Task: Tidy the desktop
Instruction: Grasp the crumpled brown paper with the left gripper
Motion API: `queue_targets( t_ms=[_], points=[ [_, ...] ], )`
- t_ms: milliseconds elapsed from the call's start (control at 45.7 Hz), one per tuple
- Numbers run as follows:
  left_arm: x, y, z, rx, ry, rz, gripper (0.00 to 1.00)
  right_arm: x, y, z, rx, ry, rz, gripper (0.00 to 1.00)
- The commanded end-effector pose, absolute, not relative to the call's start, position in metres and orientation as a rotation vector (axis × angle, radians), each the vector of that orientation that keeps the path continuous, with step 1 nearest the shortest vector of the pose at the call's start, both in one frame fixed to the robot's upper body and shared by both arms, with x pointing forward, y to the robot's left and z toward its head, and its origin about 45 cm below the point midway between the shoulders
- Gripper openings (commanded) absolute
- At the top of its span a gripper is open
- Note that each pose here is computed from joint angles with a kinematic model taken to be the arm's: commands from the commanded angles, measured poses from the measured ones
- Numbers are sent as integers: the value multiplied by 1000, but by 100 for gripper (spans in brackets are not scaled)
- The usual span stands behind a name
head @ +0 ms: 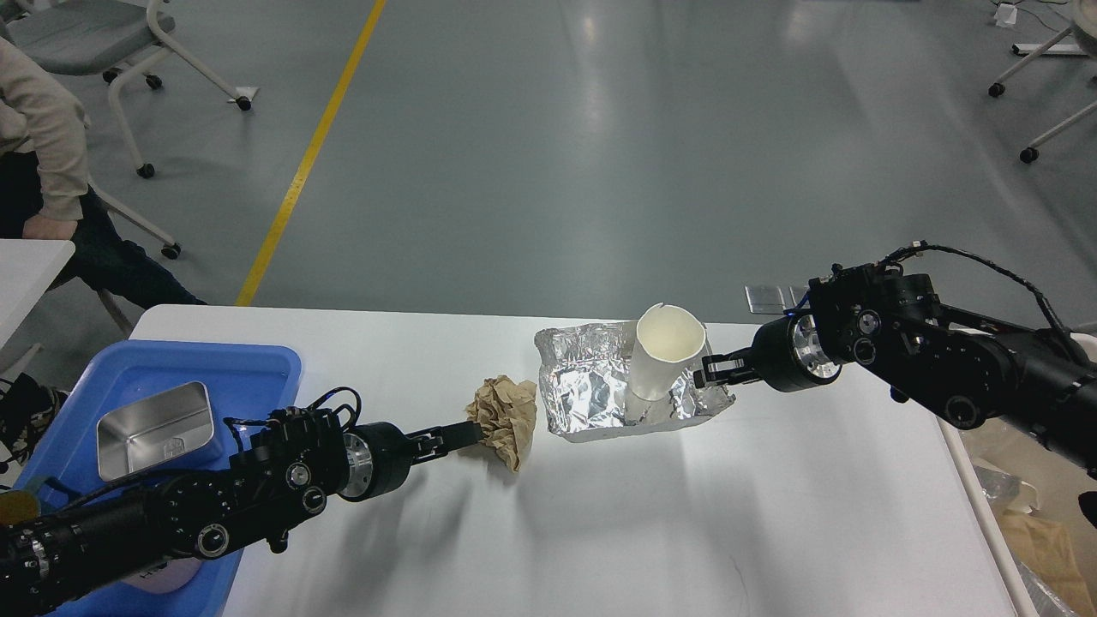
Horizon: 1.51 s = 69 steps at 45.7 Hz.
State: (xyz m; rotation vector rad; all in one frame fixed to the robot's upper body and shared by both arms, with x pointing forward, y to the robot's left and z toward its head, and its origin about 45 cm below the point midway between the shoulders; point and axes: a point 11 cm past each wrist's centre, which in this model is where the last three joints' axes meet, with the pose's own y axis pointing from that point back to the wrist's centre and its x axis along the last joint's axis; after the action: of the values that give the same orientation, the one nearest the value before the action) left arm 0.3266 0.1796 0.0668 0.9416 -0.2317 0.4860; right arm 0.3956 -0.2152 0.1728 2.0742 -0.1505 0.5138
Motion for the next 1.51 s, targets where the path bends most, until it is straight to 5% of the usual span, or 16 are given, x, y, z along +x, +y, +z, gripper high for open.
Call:
queue_targets(
  t_ms=[0, 1029, 1291, 1489],
  points=[
    [327, 173, 65, 934, -226, 486, 86, 396, -214, 173, 2077, -150, 515, 0],
    [350, 142, 52, 949, -247, 542, 85, 393, -210, 174, 2083, -137, 526, 0],
    [348, 127, 49, 952, -271, 515, 67, 394, -211, 174, 2082, -140, 525, 0],
    [347, 126, 49, 951, -271, 508, 42, 394, -211, 174, 2082, -142, 525, 0]
  ],
)
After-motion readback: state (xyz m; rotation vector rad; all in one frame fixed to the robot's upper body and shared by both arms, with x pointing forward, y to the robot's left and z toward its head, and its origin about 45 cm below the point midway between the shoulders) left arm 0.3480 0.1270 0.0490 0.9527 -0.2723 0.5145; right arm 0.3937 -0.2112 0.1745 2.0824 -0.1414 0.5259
